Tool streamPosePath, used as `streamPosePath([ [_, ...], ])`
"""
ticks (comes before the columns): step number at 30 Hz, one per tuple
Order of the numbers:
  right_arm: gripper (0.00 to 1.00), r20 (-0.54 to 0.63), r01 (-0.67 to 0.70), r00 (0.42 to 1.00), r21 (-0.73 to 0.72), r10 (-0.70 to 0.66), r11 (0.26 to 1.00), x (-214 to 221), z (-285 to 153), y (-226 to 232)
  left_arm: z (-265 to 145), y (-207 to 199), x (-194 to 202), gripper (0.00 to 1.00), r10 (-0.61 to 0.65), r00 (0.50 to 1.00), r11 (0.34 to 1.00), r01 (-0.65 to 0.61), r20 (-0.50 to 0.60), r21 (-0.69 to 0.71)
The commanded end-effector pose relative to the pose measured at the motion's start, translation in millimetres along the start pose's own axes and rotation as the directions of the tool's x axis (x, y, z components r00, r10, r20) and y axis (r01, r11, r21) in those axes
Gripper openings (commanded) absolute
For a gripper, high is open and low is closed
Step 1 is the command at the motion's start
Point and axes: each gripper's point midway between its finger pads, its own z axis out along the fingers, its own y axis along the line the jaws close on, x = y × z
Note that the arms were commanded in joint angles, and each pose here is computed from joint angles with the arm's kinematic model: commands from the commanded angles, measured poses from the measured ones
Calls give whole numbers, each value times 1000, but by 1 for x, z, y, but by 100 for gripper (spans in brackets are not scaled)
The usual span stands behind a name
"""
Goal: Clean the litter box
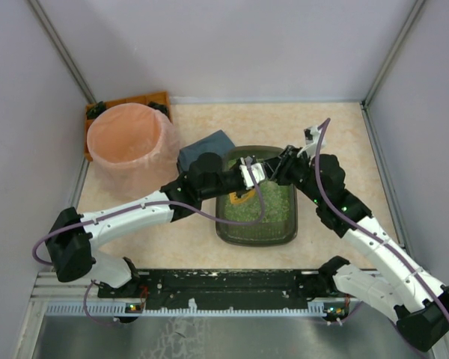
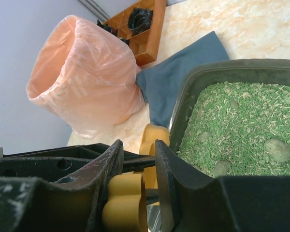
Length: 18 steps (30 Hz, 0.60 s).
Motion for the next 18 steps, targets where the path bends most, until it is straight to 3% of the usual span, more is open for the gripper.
streamPosePath([
  [1,31,56,-5,998,-51,8,999,-16,0,13,-1,-1,-12,0,9,999,1000,-9,43,-4],
  [8,8,30,10,1000,-40,-9,999,-10,-1,10,0,1,-12,2,-12,999,1000,13,38,-20],
  [11,0,33,9,999,-22,-8,1000,-10,-2,6,0,2,-14,26,-25,999,999,26,43,-29],
  [14,0,43,9,999,-10,-8,1000,-12,-3,4,-2,3,-16,45,-29,998,999,31,52,-30],
  [18,0,58,25,998,31,-27,999,-18,-6,-1,-10,14,-23,61,-56,996,994,62,65,-93],
])
